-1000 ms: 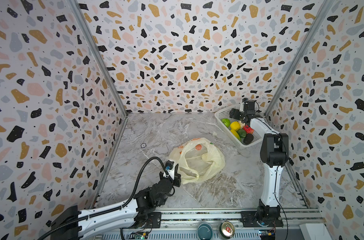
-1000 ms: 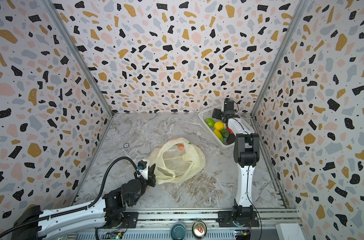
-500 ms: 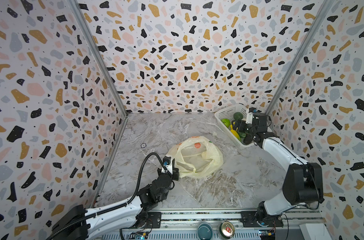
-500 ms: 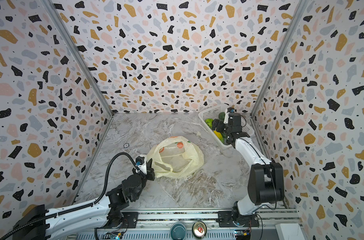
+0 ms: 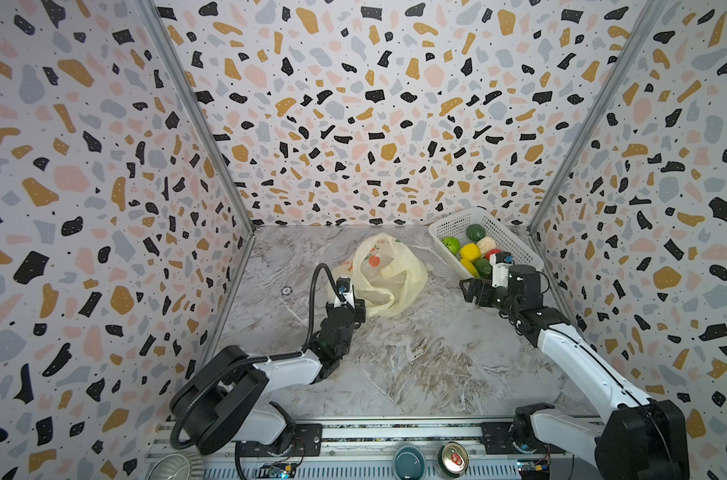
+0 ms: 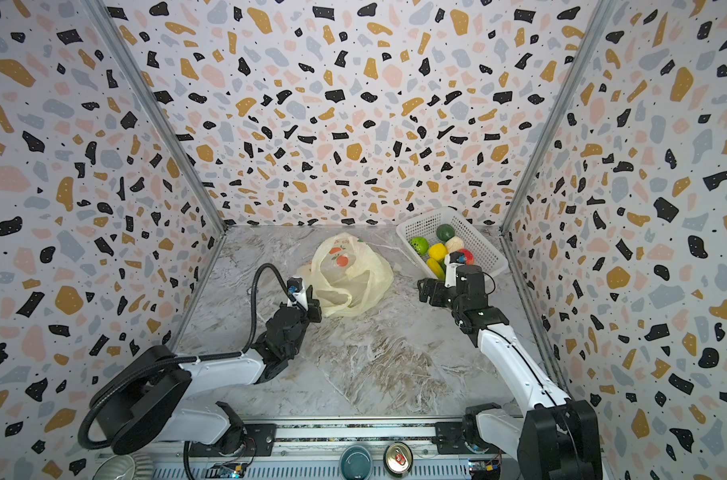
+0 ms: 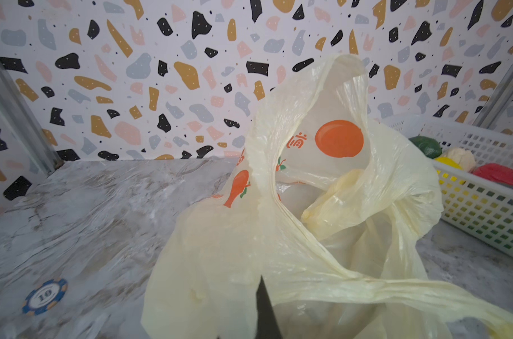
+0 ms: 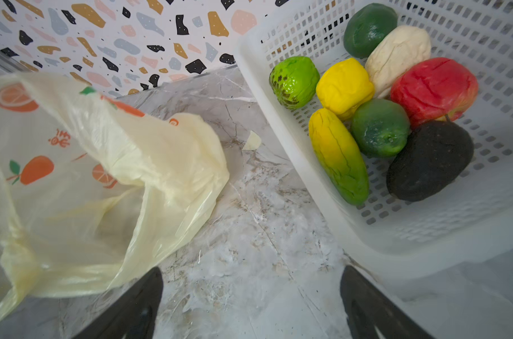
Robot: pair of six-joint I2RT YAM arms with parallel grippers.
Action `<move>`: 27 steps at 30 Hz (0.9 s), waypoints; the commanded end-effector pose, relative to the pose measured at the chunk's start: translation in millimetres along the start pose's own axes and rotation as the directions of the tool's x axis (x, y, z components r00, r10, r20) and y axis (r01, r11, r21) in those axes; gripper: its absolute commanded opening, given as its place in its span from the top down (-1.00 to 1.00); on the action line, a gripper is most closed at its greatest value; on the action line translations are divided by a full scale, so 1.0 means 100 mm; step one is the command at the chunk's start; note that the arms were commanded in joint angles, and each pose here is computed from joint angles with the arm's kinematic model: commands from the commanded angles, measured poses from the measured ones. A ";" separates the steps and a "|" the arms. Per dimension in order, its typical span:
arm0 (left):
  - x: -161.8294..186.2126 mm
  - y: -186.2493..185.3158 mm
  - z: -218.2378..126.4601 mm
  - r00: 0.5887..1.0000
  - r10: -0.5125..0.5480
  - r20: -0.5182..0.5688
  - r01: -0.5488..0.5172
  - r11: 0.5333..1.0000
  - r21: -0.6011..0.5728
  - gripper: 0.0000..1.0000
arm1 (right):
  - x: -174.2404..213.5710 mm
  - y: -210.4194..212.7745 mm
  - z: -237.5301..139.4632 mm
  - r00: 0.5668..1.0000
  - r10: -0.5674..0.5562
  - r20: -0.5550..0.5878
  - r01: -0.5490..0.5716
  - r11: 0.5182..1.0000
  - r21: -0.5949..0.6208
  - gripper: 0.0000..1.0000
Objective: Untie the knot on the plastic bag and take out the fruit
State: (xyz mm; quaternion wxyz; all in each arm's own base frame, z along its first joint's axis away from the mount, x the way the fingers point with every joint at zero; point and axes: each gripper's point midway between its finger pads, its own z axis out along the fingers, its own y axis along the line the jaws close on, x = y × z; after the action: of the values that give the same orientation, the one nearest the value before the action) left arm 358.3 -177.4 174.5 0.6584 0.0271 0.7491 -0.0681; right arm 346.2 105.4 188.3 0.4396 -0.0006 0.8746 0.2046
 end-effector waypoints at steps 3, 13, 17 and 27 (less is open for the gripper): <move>-0.28 -0.22 0.19 0.997 -0.058 0.056 0.053 0.995 0.081 0.87 | 0.02 0.04 -0.07 1.000 -0.009 -0.007 0.009 1.000 -0.010 -0.92; -0.33 -0.12 -0.02 0.997 -0.075 -0.036 0.078 0.995 0.067 -0.84 | -0.19 0.09 -0.08 0.999 -0.038 0.037 0.038 0.999 -0.015 -1.00; -0.34 -0.15 -0.19 0.991 -0.067 -0.114 0.080 0.990 0.116 -0.99 | -0.26 0.08 -0.07 0.997 -0.049 0.055 0.049 0.999 -0.008 -0.98; -0.45 0.43 -0.78 0.995 -0.075 -0.070 0.075 0.997 -0.013 -1.00 | -0.33 -0.16 -0.10 0.989 -0.101 0.112 0.093 0.993 0.069 -0.98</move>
State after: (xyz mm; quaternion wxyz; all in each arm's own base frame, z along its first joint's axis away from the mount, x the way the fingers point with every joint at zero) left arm 300.9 -147.3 239.3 0.6345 0.0128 0.7596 -0.1423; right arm 357.3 92.8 201.2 0.4685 -0.0110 0.8649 0.1799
